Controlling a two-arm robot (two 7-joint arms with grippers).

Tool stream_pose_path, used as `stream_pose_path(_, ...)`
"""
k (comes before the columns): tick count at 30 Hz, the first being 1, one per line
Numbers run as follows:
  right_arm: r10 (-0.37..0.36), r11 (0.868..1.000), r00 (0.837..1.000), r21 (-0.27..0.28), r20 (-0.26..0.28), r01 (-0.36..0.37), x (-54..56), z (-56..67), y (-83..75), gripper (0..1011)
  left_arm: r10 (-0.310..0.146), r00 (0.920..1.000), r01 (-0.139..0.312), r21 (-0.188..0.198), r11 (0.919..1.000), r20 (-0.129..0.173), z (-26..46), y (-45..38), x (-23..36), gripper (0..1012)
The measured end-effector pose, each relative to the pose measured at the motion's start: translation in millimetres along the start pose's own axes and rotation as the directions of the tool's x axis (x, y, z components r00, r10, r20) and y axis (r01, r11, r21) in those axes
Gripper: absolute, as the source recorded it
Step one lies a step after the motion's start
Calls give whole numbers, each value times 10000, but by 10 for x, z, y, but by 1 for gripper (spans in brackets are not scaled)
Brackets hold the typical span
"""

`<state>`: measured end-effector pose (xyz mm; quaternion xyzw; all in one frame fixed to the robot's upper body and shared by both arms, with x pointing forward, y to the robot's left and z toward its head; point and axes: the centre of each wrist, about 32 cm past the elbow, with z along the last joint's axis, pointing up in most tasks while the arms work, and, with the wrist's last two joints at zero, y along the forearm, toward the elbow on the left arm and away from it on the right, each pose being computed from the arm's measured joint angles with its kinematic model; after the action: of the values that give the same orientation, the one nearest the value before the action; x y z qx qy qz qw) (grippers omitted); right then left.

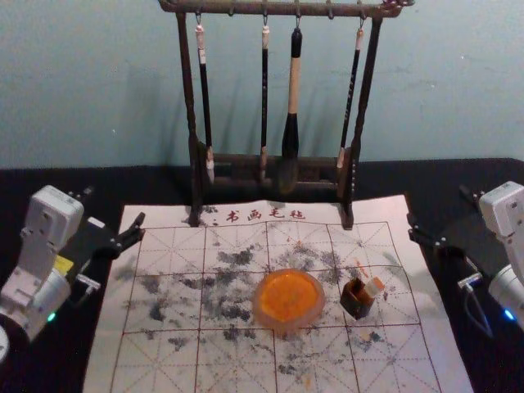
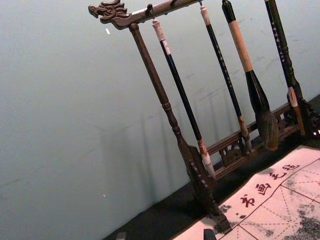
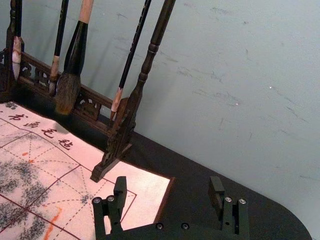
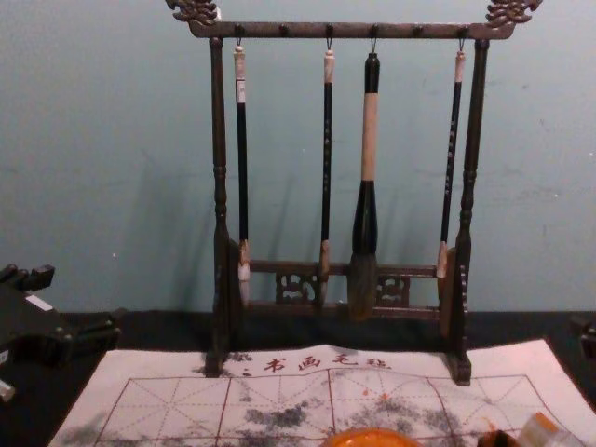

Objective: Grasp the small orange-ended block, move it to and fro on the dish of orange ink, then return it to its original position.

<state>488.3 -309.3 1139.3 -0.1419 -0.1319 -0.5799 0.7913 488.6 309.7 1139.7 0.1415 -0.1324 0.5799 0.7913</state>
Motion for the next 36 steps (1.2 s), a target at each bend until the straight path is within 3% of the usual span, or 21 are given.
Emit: stream_pose_path(36,-2,10000,10000,13,5,2,6,3,2,1002,0,10000,0,0,10000,1,0,0,0,1001)
